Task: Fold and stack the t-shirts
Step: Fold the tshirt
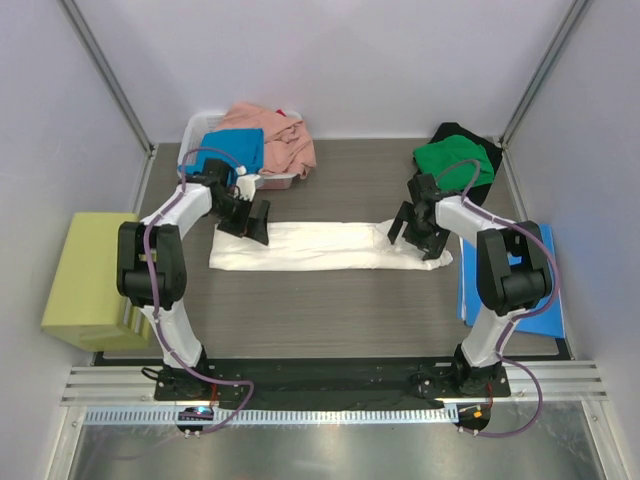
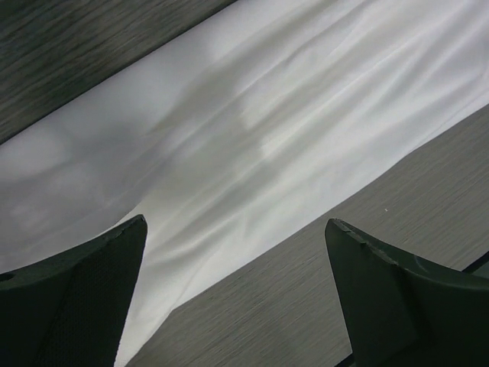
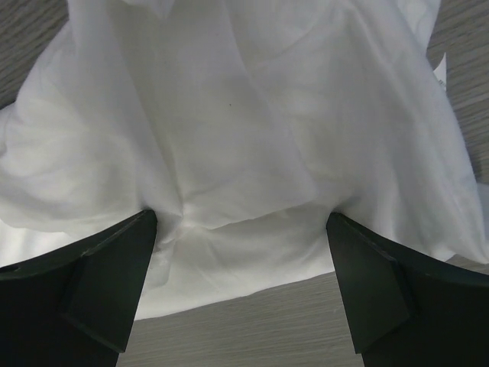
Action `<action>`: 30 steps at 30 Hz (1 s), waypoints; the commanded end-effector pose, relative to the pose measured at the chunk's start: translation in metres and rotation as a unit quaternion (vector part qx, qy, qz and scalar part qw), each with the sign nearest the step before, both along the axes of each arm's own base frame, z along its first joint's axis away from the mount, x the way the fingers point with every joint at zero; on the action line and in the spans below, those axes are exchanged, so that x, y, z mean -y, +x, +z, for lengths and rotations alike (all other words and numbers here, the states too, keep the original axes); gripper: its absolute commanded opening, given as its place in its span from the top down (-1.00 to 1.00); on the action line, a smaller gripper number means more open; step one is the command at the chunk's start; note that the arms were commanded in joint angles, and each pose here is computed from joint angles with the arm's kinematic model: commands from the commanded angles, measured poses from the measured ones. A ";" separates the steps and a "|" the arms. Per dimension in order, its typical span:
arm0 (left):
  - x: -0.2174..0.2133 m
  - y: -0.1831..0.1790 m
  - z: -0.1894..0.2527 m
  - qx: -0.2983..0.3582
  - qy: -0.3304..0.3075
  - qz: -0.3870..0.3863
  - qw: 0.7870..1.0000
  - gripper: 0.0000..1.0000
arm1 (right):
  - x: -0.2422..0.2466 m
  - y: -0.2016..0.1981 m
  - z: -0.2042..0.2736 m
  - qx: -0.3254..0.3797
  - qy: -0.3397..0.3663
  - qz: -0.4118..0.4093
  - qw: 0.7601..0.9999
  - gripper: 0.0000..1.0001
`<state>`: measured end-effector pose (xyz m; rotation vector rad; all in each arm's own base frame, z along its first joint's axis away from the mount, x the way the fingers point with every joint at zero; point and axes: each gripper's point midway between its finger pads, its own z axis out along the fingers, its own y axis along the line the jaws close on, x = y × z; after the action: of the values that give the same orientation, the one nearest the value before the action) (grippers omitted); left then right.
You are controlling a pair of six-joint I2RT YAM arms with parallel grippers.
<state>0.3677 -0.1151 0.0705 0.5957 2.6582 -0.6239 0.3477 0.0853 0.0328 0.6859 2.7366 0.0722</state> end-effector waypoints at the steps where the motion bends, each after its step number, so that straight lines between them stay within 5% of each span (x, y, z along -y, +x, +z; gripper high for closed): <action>1: -0.016 0.008 -0.007 0.013 0.004 0.011 1.000 -0.99 | 0.010 -0.012 -0.019 -0.022 -0.028 0.011 0.999 -0.99; 7: -0.019 0.003 -0.012 0.011 0.006 0.013 1.000 -1.00 | 0.010 -0.019 -0.015 -0.025 -0.023 0.014 0.999 -0.99; 21: -0.025 0.001 -0.001 0.032 0.016 0.019 0.999 -0.99 | 0.008 0.001 0.089 0.087 -0.005 0.002 0.996 -0.99; 30: -0.028 0.002 -0.010 0.027 0.026 0.024 0.999 -0.99 | 0.018 -0.010 0.047 0.043 -0.034 -0.002 0.998 -1.00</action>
<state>0.3623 -0.0903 0.0559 0.5498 2.6724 -0.5569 0.3425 0.0768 0.0988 0.6505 2.6161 0.0890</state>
